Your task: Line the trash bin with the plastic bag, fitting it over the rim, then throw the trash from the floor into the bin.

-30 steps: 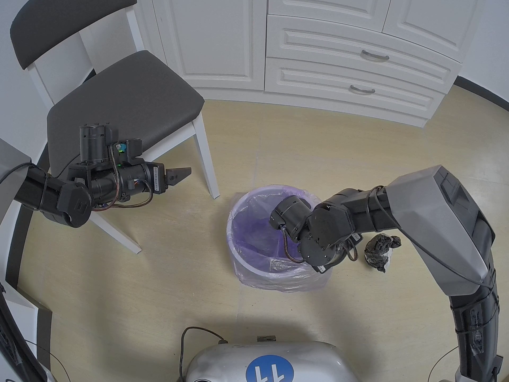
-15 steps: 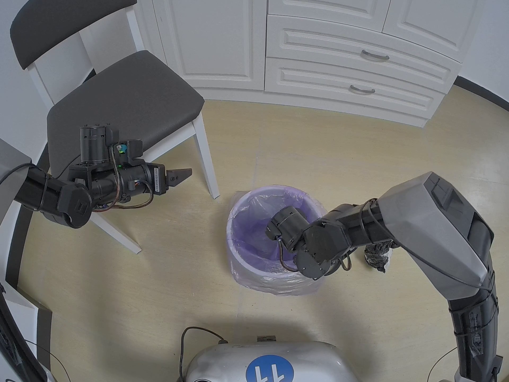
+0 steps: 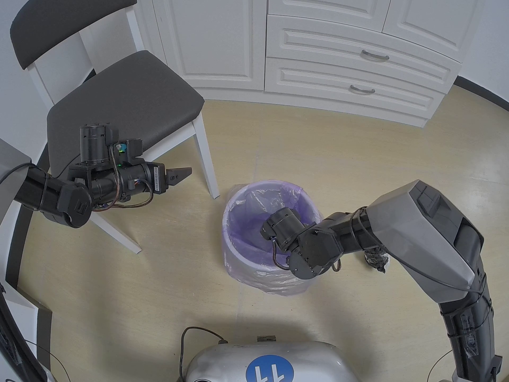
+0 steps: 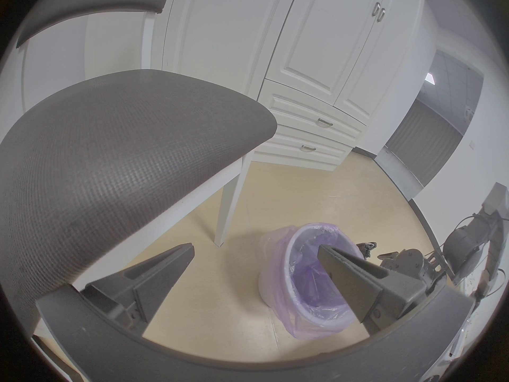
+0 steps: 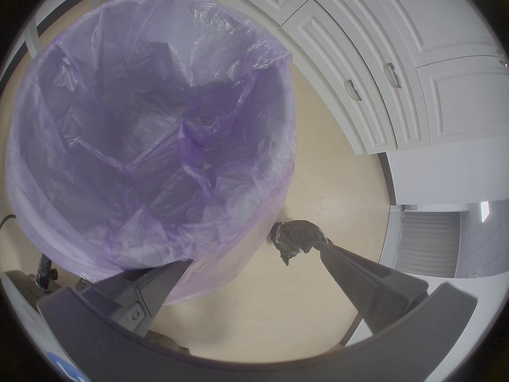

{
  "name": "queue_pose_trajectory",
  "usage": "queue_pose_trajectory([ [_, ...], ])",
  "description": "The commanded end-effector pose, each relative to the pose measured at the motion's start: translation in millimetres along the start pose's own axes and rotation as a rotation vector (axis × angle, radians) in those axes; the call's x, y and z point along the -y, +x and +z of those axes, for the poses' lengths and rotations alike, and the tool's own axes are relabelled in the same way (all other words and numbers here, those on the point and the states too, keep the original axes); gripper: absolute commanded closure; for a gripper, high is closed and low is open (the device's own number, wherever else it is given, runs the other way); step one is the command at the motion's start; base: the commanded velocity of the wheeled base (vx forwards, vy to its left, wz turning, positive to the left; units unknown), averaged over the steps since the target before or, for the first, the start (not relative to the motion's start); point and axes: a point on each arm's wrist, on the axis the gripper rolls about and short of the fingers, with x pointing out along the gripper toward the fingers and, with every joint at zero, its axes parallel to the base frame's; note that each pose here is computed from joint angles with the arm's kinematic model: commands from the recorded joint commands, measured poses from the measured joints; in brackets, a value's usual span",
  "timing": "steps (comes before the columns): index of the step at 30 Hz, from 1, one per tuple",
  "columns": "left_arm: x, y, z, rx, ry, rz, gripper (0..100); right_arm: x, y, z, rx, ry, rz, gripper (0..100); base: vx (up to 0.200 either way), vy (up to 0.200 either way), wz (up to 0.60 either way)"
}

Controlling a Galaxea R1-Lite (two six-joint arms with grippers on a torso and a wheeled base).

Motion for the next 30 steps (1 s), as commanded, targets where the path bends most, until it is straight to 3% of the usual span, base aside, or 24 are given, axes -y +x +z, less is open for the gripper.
queue_pose_trajectory([
  [1, 0, 1, -1, 0.011, 0.003, 0.000, 0, 0, 7, 9, 0.017, 0.035, -0.007, 0, 0.000, 0.000, 0.00],
  [12, -2, 2, 0, 0.020, 0.003, 0.001, 0, 7, 10, 30, 0.085, 0.146, -0.011, 0, 0.000, 0.000, 0.00],
  [19, -1, 1, -3, 0.011, 0.003, 0.000, 0, 21, -9, 1, 0.029, 0.165, 0.023, 0, 0.000, 0.000, 0.00],
  [23, 0, -1, -5, 0.005, 0.001, 0.000, 0, 44, -43, -10, 0.040, 0.320, 0.182, 0, 0.000, 0.000, 0.00],
  [26, 1, 0, -6, -0.001, 0.000, -0.007, 0, 54, -56, -15, 0.060, 0.392, 0.272, 0, 0.000, 0.000, 0.00],
  [30, 4, 1, -10, -0.012, -0.001, -0.024, 0, 50, -53, -20, 0.100, 0.458, 0.315, 0, 0.000, 0.000, 0.00],
])
